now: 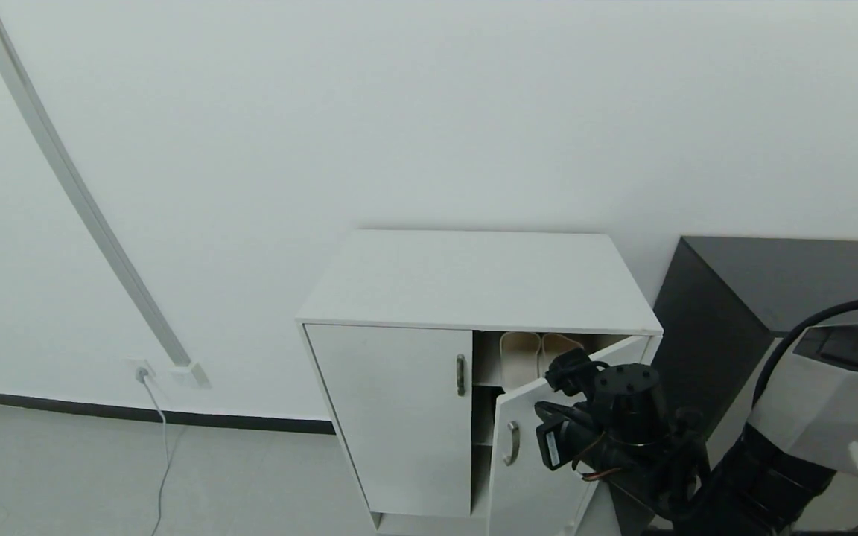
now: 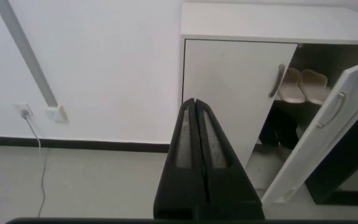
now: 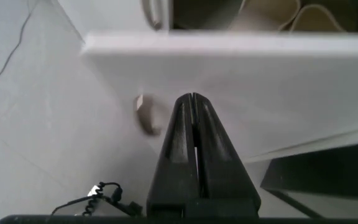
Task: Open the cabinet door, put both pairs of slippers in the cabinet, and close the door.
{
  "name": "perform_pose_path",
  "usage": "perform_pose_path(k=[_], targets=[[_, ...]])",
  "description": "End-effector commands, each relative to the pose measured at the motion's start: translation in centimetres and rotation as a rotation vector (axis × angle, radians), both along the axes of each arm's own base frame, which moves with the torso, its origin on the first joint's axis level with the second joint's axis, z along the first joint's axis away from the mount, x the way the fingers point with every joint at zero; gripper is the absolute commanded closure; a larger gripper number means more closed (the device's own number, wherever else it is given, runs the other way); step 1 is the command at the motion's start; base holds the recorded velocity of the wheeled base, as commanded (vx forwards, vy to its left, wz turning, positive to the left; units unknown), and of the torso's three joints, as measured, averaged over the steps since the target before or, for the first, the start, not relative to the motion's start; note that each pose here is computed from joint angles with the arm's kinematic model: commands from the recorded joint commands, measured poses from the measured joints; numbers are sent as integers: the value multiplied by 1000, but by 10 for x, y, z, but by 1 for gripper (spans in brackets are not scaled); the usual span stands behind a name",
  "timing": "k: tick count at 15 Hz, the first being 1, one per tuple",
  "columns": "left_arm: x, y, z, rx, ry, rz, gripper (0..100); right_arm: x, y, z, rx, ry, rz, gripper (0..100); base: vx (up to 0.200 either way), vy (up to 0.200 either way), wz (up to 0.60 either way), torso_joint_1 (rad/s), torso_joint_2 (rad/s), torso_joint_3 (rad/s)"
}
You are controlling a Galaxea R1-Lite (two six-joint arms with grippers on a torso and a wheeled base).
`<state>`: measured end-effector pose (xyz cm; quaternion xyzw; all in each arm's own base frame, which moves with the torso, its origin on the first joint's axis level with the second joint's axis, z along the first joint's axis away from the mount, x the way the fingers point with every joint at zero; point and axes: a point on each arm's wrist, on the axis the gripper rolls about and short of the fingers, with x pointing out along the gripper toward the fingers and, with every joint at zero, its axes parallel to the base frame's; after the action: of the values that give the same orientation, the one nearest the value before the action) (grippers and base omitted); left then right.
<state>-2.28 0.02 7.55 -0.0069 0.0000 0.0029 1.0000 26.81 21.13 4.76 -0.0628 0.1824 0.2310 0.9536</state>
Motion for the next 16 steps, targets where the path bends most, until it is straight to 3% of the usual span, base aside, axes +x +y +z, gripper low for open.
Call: perform_pose_path(k=[1, 16], targets=[[0, 0, 0, -2, 0, 0, 100, 3, 3, -4, 1, -1, -1, 100, 0, 0, 0, 0, 0, 0], [0, 0, 0, -5, 0, 2, 100, 82, 8, -38, 67, -90, -110, 100, 0, 0, 0, 0, 0, 0]])
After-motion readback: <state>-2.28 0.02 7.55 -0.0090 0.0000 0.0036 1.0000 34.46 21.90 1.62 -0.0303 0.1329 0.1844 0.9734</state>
